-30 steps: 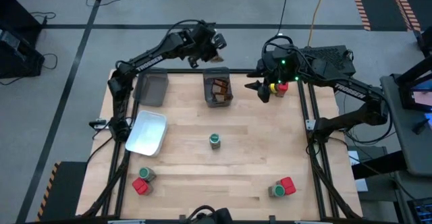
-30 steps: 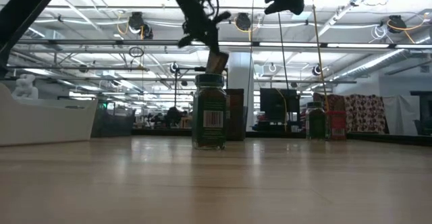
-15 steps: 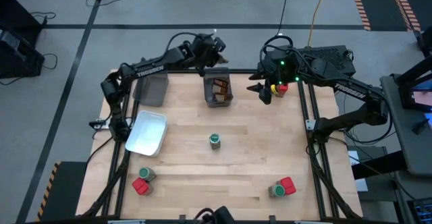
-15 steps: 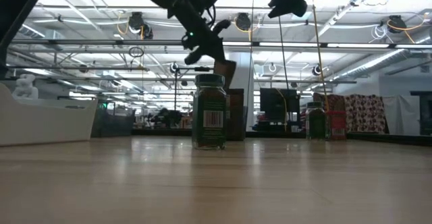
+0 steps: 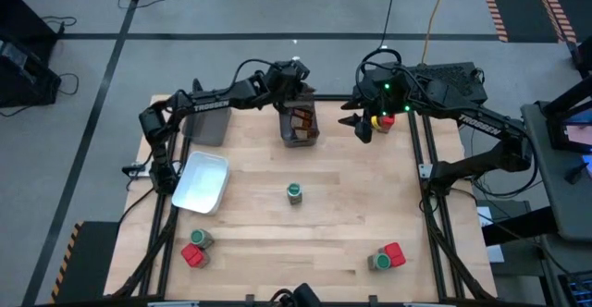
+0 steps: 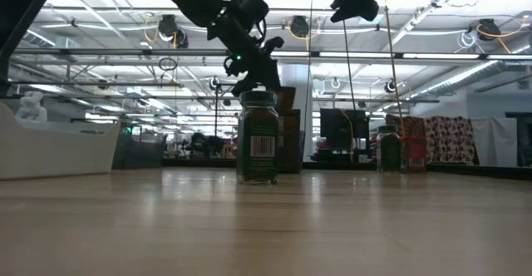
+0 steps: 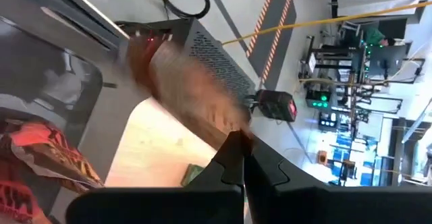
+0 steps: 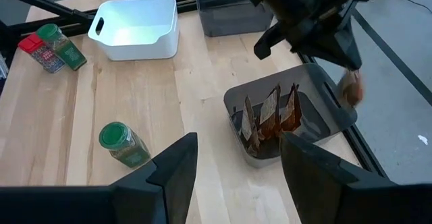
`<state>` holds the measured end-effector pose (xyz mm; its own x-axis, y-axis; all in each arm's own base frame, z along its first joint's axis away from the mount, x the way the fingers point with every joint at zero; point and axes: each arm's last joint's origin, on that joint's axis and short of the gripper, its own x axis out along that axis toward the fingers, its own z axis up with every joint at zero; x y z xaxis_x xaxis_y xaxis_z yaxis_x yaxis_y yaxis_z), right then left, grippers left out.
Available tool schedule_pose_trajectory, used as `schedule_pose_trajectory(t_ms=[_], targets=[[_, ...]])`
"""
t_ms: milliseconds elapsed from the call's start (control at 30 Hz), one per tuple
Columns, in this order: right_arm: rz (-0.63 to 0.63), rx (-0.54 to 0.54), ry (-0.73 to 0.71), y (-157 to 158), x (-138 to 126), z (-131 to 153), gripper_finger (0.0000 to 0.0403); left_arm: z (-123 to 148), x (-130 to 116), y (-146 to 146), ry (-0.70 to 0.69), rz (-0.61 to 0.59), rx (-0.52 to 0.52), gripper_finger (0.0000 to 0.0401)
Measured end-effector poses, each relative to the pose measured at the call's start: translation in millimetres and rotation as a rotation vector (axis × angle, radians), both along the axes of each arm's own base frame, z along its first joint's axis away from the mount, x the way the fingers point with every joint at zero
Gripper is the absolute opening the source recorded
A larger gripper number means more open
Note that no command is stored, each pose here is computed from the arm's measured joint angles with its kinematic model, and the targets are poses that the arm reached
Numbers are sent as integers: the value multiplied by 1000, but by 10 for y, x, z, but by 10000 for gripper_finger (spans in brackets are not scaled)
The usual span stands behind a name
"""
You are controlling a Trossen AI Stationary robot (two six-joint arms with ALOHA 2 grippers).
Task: Sort spices by type
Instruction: Put the brown seasoning bag into the middle black bin
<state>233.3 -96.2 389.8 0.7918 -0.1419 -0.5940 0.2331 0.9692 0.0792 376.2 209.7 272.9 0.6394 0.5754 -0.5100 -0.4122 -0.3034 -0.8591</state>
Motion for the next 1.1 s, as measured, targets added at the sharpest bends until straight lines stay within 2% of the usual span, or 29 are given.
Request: schedule_pose_trajectory(t_ms=[500, 1100], targets=[[-16, 24, -1, 1, -1, -3, 192, -440, -88, -103, 63, 41, -108, 6], [-17, 26, -2, 2, 0, -3, 192, -454, -85, -116, 61, 1, -131, 15]])
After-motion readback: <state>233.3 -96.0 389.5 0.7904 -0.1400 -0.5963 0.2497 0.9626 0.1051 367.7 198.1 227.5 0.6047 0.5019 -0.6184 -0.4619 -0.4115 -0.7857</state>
